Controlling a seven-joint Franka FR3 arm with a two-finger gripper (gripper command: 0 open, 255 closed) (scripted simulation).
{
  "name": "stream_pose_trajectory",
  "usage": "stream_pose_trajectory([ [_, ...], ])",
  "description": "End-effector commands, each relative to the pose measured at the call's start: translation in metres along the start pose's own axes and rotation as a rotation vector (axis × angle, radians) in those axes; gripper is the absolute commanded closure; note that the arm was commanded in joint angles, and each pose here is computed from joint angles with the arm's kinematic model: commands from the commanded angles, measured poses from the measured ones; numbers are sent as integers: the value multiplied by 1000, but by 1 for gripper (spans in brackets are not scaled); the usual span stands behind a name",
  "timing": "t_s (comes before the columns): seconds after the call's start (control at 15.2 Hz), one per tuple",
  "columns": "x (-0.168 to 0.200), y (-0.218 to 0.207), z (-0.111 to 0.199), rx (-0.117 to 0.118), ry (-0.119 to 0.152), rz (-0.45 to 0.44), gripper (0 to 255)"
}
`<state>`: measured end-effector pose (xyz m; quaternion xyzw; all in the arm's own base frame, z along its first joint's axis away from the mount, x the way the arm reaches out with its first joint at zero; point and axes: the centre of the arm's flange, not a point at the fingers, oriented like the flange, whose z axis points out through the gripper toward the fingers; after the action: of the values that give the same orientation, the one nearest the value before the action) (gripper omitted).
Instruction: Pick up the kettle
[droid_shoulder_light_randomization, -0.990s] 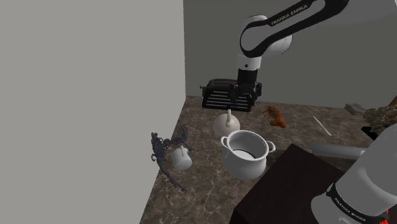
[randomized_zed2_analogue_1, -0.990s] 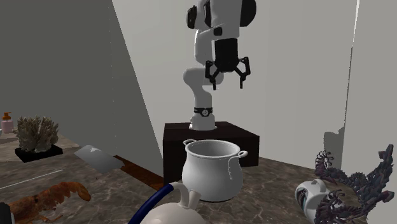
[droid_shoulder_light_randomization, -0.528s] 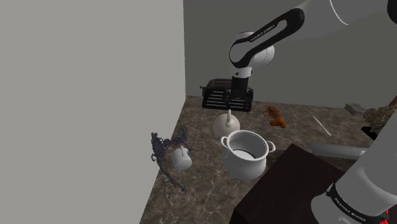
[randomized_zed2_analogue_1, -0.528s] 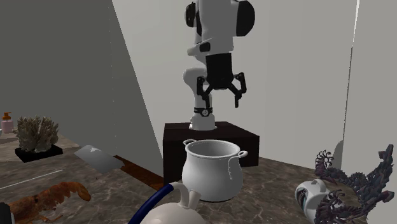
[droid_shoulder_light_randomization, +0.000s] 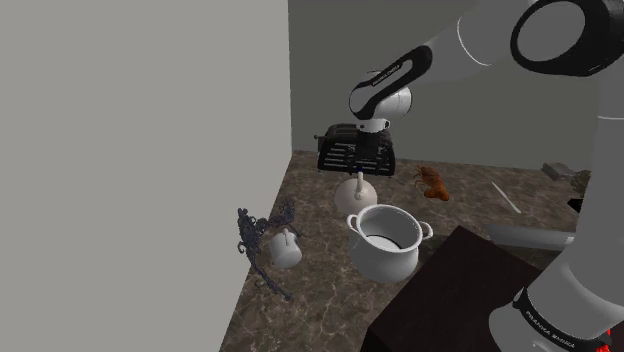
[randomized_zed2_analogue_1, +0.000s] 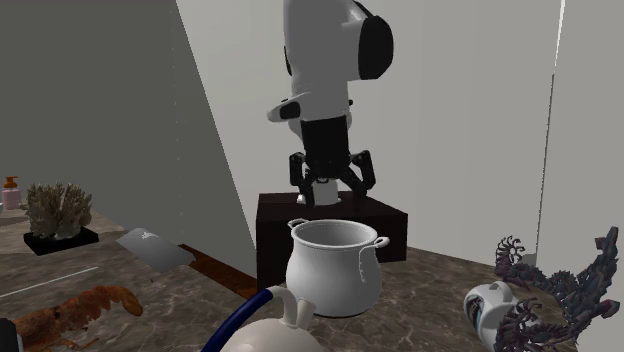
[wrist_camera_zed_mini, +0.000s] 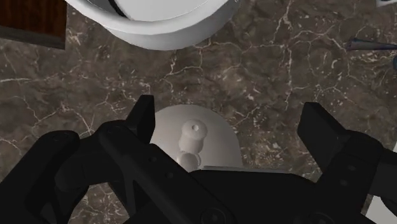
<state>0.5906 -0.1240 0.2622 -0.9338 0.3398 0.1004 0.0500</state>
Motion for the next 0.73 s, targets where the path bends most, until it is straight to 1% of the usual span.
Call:
stream_pose_trajectory([
  [0.0, 25, 5, 15, 5, -1, 39, 0],
  [0.53, 115, 28, 67, 24, -7, 190, 0],
  [0.66, 117, 28, 72, 24, -7, 191, 0],
])
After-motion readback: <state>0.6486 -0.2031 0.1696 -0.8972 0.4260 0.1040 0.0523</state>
